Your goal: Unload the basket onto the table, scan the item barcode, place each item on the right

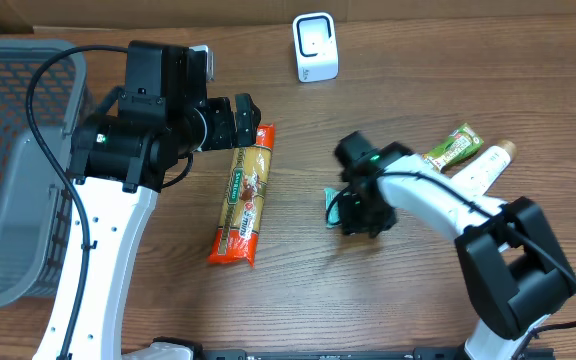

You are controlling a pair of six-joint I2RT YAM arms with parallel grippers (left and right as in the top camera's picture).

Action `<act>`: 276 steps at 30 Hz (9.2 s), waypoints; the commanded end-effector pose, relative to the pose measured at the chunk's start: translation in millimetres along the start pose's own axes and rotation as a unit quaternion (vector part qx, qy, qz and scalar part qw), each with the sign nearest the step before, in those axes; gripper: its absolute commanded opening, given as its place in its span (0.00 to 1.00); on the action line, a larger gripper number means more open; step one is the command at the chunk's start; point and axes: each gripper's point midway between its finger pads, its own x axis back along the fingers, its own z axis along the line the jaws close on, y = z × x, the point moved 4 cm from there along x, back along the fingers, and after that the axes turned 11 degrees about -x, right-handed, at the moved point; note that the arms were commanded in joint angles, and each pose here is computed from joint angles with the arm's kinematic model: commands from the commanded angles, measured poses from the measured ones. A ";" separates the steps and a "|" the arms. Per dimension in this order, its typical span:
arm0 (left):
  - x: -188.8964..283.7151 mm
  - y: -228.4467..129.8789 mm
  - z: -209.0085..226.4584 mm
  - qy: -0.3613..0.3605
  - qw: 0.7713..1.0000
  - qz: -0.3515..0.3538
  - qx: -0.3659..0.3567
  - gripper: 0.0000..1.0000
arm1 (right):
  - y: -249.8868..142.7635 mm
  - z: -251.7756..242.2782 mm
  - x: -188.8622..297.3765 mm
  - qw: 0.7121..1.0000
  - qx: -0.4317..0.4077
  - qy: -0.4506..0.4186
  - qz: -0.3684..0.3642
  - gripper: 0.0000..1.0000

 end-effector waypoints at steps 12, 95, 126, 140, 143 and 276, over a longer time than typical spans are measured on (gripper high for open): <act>0.3 1.5 -1.5 -0.004 1.000 -0.002 0.001 1.00 | 25.6 -15.7 93.6 0.994 -0.034 0.050 -0.091 0.63; 0.3 1.4 -1.5 -0.004 1.000 -0.002 0.001 1.00 | 4.2 -36.2 220.4 0.898 0.040 0.319 -0.300 0.04; 0.3 1.5 -1.5 -0.004 1.000 -0.002 0.001 1.00 | 258.7 33.4 255.2 0.765 0.122 -0.274 -0.569 0.04; 0.3 1.5 -1.5 -0.004 1.000 -0.002 0.001 1.00 | 310.0 50.8 191.2 0.649 0.340 -0.475 -0.487 0.04; 0.3 1.5 -1.5 -0.004 1.000 -0.002 0.001 0.99 | 309.3 55.8 184.8 0.648 0.349 -0.474 -0.483 0.04; 0.3 1.5 -1.5 -0.004 1.000 -0.002 0.001 1.00 | 99.4 128.8 39.9 0.958 -0.088 0.218 -0.162 0.88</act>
